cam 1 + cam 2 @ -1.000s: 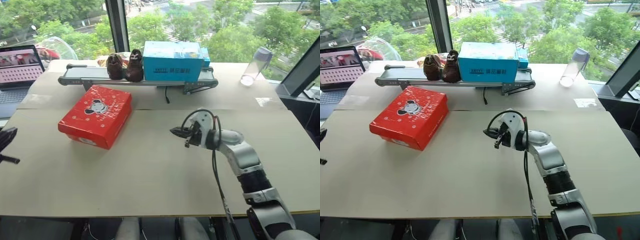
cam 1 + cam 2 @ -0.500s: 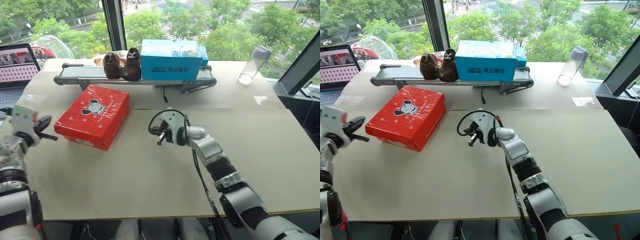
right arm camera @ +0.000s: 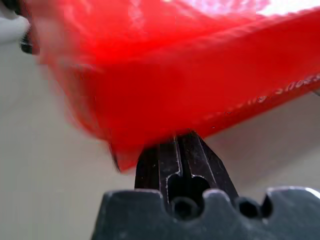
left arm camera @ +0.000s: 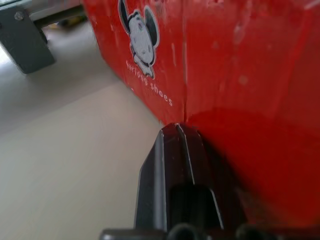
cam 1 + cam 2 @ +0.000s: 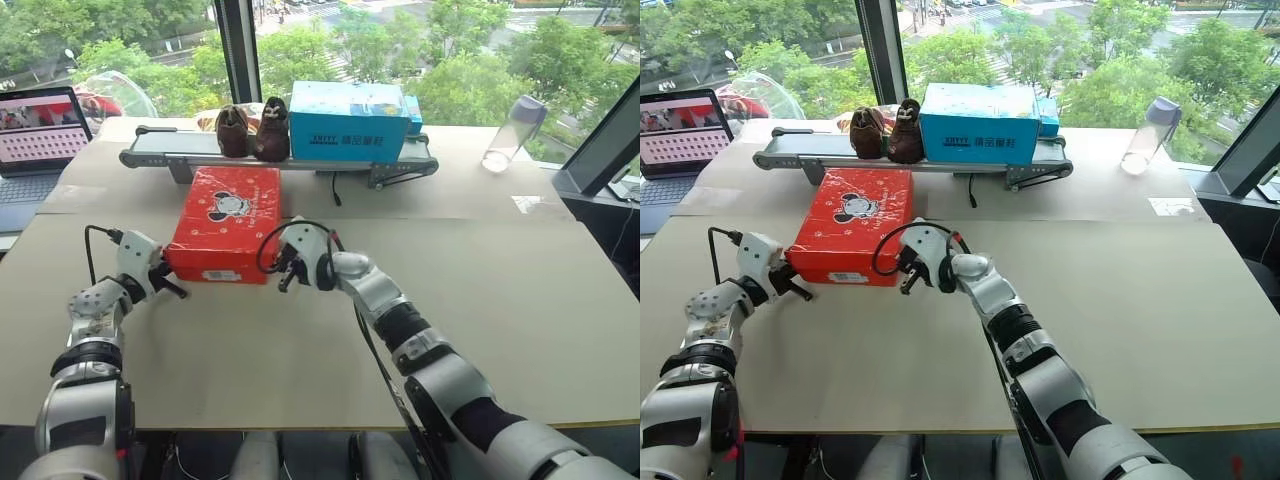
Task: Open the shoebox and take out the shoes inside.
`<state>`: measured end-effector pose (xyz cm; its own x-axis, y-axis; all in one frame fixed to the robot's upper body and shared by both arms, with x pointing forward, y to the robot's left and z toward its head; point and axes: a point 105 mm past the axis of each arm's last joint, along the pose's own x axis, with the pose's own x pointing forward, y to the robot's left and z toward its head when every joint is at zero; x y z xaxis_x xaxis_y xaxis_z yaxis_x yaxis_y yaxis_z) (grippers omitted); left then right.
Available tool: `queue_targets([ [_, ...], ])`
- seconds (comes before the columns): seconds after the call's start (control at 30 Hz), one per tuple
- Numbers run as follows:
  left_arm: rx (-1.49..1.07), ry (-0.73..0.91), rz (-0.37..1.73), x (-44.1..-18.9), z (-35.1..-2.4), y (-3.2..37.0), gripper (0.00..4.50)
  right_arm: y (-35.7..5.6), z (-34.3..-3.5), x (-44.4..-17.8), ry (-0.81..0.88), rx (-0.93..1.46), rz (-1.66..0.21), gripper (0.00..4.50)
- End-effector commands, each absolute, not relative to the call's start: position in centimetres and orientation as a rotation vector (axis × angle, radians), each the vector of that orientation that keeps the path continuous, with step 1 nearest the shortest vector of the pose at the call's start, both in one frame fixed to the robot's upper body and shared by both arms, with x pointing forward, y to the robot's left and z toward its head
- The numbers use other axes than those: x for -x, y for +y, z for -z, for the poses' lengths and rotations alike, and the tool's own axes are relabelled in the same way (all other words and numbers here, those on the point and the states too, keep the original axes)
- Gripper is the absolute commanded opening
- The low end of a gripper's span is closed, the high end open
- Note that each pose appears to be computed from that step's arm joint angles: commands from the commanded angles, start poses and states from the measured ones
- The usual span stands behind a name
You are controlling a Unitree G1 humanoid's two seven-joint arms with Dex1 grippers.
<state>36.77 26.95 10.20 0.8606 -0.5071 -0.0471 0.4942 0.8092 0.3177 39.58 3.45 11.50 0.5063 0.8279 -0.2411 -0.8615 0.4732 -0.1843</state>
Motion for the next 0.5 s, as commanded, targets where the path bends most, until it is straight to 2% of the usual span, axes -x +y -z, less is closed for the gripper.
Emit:
queue_targets([
  [0.03, -0.308, -0.157, 0.771, -35.3, -10.9, 19.8, 0.0, 4.8, -13.3, -39.1, 0.047, 0.308, -1.087, 0.05],
  [0.2, -0.277, -0.142, 0.851, -32.6, -10.1, 16.2, 0.0, 2.1, -13.8, -38.3, 0.042, 0.326, -1.093, 0.05],
  [0.4, -0.25, -0.119, 0.854, -30.7, -10.4, 15.2, 0.0, -1.5, -14.5, -34.4, 0.11, 0.318, -1.127, 0.05],
  [0.5, -0.238, -0.095, 0.876, -29.5, -10.3, 14.3, 0.0, -3.7, -14.1, -32.0, 0.202, 0.318, -1.13, 0.05],
])
